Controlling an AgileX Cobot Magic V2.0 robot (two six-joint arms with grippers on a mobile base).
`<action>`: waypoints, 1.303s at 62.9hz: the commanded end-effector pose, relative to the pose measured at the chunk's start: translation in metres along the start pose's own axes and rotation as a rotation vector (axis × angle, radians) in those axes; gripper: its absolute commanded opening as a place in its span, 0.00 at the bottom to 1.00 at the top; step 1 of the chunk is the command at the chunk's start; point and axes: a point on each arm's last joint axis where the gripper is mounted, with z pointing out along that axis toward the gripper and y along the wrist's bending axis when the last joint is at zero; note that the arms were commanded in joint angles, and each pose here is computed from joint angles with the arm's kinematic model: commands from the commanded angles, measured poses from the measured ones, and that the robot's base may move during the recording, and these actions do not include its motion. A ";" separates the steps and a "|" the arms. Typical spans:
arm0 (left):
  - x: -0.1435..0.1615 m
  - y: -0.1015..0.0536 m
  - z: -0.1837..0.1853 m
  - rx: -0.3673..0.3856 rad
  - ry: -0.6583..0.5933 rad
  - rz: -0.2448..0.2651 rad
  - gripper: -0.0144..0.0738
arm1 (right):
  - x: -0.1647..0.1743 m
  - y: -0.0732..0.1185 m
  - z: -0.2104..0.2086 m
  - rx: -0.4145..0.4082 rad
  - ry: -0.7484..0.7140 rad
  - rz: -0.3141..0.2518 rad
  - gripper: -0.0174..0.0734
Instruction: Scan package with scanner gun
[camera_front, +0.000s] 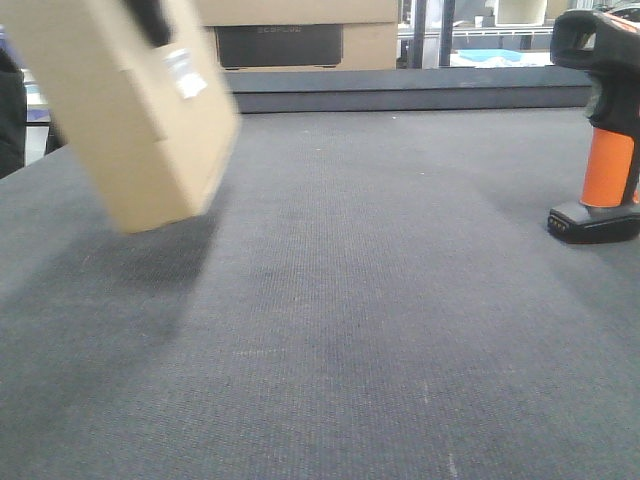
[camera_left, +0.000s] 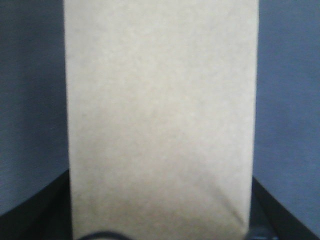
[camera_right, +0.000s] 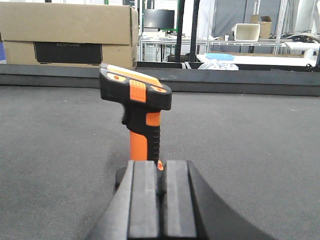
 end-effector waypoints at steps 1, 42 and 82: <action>0.001 -0.013 0.004 0.034 -0.006 -0.004 0.04 | -0.002 0.000 0.000 -0.001 -0.025 0.002 0.01; 0.000 -0.037 0.033 0.238 0.035 -0.136 0.04 | -0.009 0.001 -0.001 -0.008 -0.014 0.007 0.01; 0.004 -0.040 0.035 0.242 0.051 -0.123 0.04 | -0.076 0.002 0.078 0.004 0.090 -0.059 0.01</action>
